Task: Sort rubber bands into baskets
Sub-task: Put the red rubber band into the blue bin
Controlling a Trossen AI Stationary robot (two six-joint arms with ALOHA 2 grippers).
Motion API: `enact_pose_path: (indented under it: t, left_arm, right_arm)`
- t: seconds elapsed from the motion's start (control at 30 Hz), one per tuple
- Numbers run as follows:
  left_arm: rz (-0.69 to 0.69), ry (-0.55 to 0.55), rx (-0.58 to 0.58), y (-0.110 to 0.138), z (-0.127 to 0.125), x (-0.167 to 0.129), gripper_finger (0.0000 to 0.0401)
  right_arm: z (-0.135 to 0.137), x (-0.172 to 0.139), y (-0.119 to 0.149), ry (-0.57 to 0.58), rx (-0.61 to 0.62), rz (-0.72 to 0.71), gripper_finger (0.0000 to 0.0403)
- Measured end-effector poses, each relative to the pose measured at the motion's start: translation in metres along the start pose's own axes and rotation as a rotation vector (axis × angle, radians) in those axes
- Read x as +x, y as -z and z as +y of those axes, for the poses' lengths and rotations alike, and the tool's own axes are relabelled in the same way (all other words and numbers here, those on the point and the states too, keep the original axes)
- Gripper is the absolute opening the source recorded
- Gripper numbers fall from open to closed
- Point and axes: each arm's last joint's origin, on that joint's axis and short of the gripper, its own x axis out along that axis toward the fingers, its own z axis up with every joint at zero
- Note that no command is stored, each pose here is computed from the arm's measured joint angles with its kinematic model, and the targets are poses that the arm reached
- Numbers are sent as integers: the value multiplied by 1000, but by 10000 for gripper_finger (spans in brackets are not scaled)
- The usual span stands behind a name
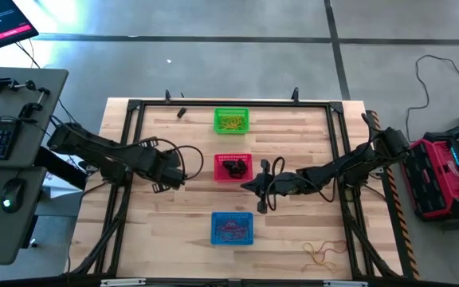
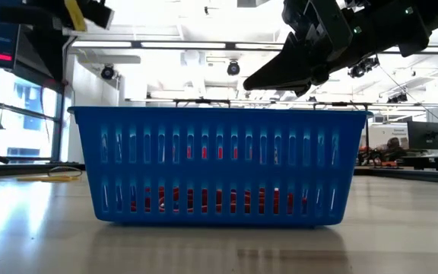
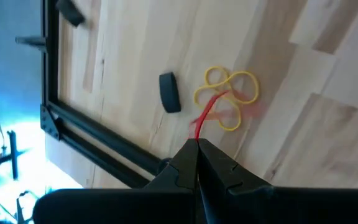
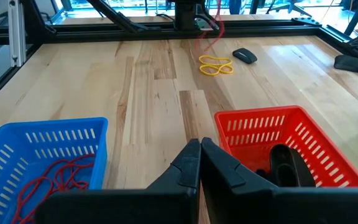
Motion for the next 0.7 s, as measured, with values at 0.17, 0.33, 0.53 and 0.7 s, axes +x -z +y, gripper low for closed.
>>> enact_pose_path:
  t: [0.17, 0.33, 0.53, 0.7]
  left_arm:
    - [-46, 25, 60, -1, -1, -12, 0]
    - [-110, 61, 94, -4, -6, -20, 0]
    - [-250, 169, 110, -15, -19, -26, 0]
    - [-479, 285, 146, -34, -39, -26, 0]
  right_arm:
    - [0, 0, 0, 0, 0, 0, 0]
    - [0, 0, 0, 0, 0, 0, 0]
    - [0, 0, 0, 0, 0, 0, 0]
    - [0, 0, 0, 0, -8, 0, 0]
